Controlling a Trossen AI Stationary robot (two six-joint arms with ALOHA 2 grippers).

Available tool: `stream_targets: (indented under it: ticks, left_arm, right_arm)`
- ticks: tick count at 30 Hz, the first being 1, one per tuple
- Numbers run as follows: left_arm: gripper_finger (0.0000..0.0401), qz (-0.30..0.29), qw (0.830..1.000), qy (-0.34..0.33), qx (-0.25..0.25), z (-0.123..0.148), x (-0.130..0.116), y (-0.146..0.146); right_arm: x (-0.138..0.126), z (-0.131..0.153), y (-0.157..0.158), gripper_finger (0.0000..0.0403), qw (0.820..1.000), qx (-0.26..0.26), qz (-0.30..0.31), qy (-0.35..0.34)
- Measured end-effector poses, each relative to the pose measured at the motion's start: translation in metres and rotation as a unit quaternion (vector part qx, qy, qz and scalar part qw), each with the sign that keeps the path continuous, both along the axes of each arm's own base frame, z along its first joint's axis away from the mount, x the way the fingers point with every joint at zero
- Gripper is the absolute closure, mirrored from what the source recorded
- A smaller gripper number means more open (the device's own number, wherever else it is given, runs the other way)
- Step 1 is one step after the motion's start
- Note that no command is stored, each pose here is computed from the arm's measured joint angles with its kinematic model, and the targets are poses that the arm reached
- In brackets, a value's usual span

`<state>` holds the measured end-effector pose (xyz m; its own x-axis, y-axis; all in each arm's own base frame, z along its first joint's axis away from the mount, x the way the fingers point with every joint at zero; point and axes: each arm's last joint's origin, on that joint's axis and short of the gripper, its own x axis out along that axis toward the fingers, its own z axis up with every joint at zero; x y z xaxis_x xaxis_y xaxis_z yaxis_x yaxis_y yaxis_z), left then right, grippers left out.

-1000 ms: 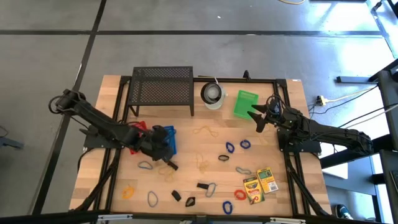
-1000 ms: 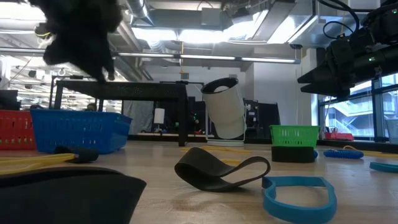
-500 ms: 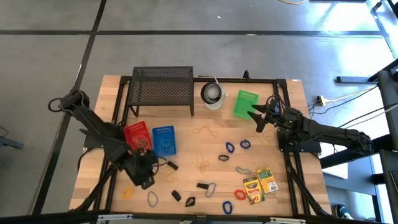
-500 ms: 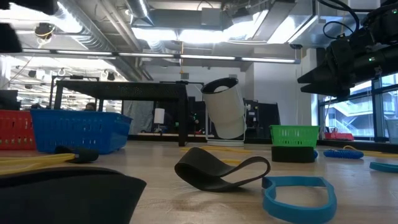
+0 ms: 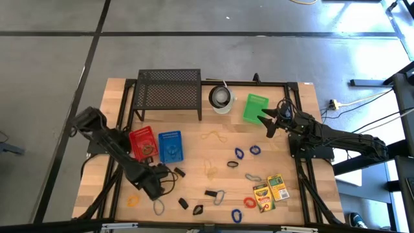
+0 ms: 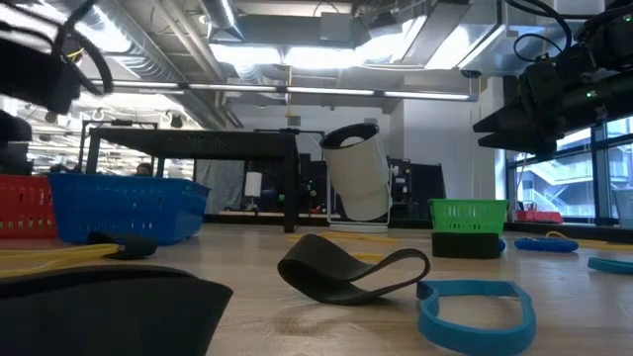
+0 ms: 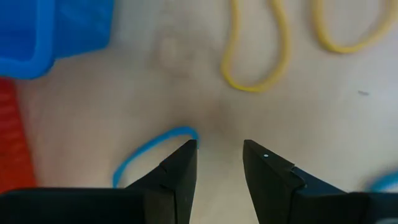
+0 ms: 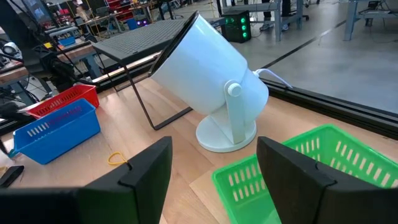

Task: Pick & Place Office Desk Supplies
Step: Put the blue rubber band into the blue bin

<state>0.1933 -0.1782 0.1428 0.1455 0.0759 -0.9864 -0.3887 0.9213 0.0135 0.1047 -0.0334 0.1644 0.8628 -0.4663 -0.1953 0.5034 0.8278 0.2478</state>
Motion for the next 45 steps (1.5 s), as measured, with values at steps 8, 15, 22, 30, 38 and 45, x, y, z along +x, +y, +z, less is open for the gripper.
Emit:
stream_targets:
  ticks: [8,15,22,30,38,45]
  left_arm:
    - [0.0276,0.001,1.000,0.018,0.008,-0.003,0.003,0.004]
    - [0.0287,0.012,0.999,0.032,0.024,-0.004,-0.002,0.009]
    - [0.0321,0.066,0.997,0.022,0.012,-0.013,-0.006,0.012]
    - [0.0378,0.082,0.996,-0.019,0.013,-0.015,-0.011,0.003]
    - [0.0399,0.108,0.993,-0.053,0.016,-0.013,-0.015,-0.004]
    - [0.0399,0.057,0.981,-0.187,0.005,0.026,0.002,-0.021]
  right_arm:
    - [0.000,0.000,0.000,0.0166,1.000,0.000,0.000,0.000]
    - [0.000,0.000,0.000,0.0166,1.000,0.000,0.000,0.000]
    - [0.000,0.000,0.000,0.0166,1.000,0.000,0.000,0.000]
    - [0.000,0.000,0.000,0.0166,1.000,0.000,0.000,0.000]
    - [0.000,0.000,0.000,0.0165,1.000,0.000,0.000,0.000]
    - [0.000,0.000,0.000,0.0165,1.000,0.000,0.000,0.000]
